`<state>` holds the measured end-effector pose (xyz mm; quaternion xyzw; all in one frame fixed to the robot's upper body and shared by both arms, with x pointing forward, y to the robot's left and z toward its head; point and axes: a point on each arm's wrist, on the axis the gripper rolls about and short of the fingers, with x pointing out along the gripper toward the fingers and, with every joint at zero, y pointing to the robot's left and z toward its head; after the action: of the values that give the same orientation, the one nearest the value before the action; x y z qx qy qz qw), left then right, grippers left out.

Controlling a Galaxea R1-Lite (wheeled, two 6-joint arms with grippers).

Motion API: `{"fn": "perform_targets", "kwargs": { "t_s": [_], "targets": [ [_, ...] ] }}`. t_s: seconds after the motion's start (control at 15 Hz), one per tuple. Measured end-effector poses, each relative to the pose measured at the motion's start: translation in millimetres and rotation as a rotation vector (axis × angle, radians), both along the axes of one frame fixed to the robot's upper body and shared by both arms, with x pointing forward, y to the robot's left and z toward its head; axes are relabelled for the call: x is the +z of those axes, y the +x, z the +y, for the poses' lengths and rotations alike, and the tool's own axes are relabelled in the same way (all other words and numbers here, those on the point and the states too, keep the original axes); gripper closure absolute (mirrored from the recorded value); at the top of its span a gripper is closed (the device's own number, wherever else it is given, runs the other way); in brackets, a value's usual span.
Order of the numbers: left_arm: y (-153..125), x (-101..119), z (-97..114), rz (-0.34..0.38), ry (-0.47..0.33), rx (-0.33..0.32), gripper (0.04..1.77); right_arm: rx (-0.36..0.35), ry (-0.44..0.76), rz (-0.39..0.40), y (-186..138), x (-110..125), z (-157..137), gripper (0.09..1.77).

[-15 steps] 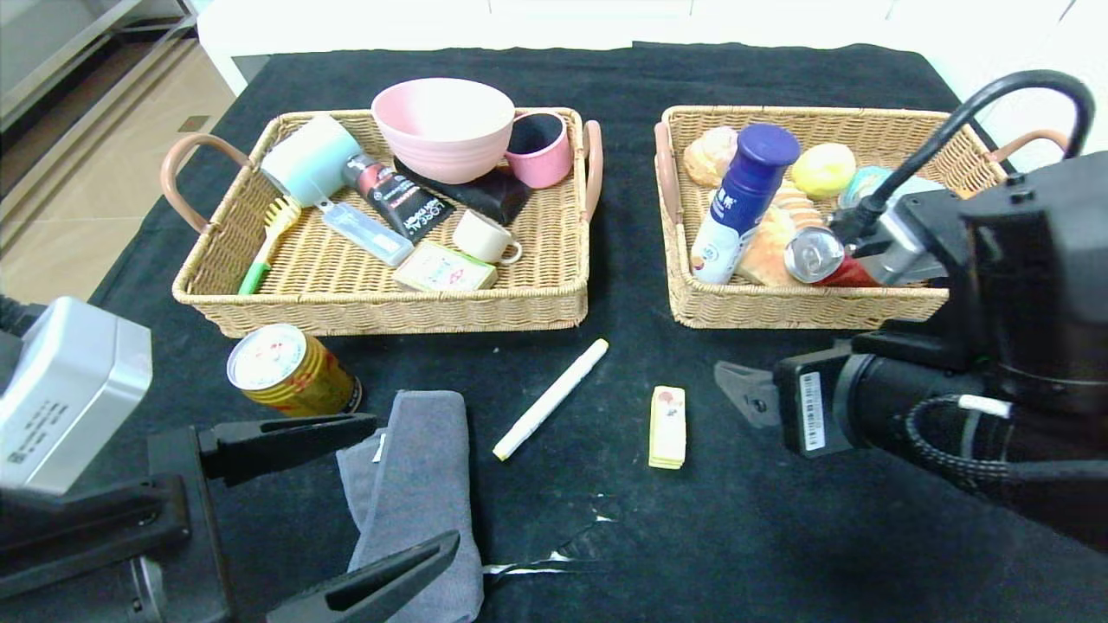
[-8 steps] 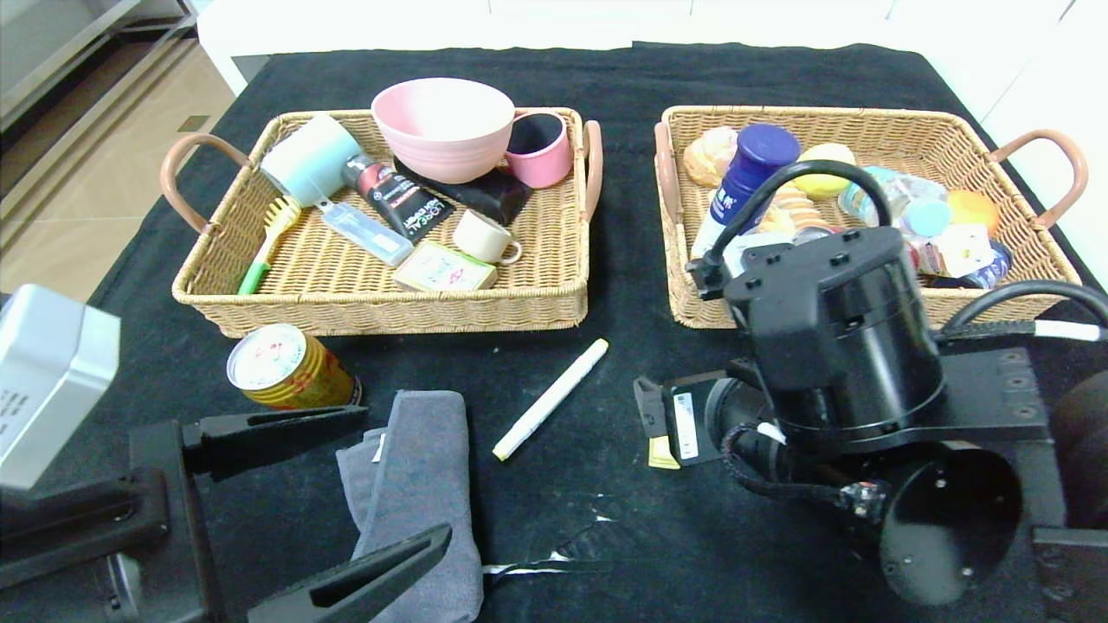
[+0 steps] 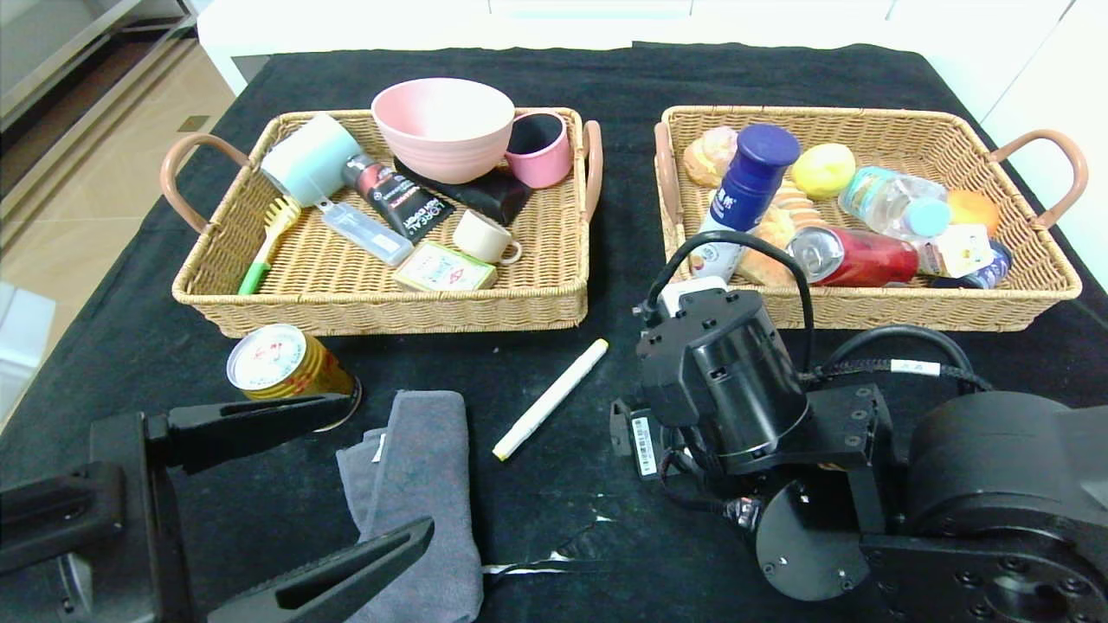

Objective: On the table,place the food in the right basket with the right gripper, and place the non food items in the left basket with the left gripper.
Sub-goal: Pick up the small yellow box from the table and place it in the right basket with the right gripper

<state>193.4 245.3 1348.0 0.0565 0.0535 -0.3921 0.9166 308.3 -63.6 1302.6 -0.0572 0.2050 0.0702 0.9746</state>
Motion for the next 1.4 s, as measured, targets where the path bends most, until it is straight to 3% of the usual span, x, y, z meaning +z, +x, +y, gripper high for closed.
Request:
{"fn": "perform_targets", "kwargs": {
  "t_s": [0.4, 0.6, 0.87, 0.93, 1.4],
  "targets": [
    [-1.2, 0.5, 1.0, -0.003, -0.003, 0.000, 0.09, -0.011, -0.012, 0.012, 6.9, -7.7, 0.4, 0.18],
    [-1.5, 0.8, 1.3, -0.011, 0.002, 0.000, 0.09, -0.011, -0.018, 0.018, 7.7, -10.8, 1.2, 0.69],
    [-1.9, 0.8, 1.6, -0.013, 0.002, 0.000, 0.09, -0.015, -0.020, 0.026, 8.7, -15.0, 2.5, 1.16],
    [-1.8, 0.7, 1.6, -0.012, 0.002, 0.000, 0.09, -0.018, -0.013, 0.027, 8.8, -15.5, 2.8, 1.49],
    [-0.4, -1.5, 0.4, -0.003, 0.011, -0.003, 0.09, -0.019, -0.018, 0.031, 8.8, -17.8, 3.7, 1.51]
  ]
}}
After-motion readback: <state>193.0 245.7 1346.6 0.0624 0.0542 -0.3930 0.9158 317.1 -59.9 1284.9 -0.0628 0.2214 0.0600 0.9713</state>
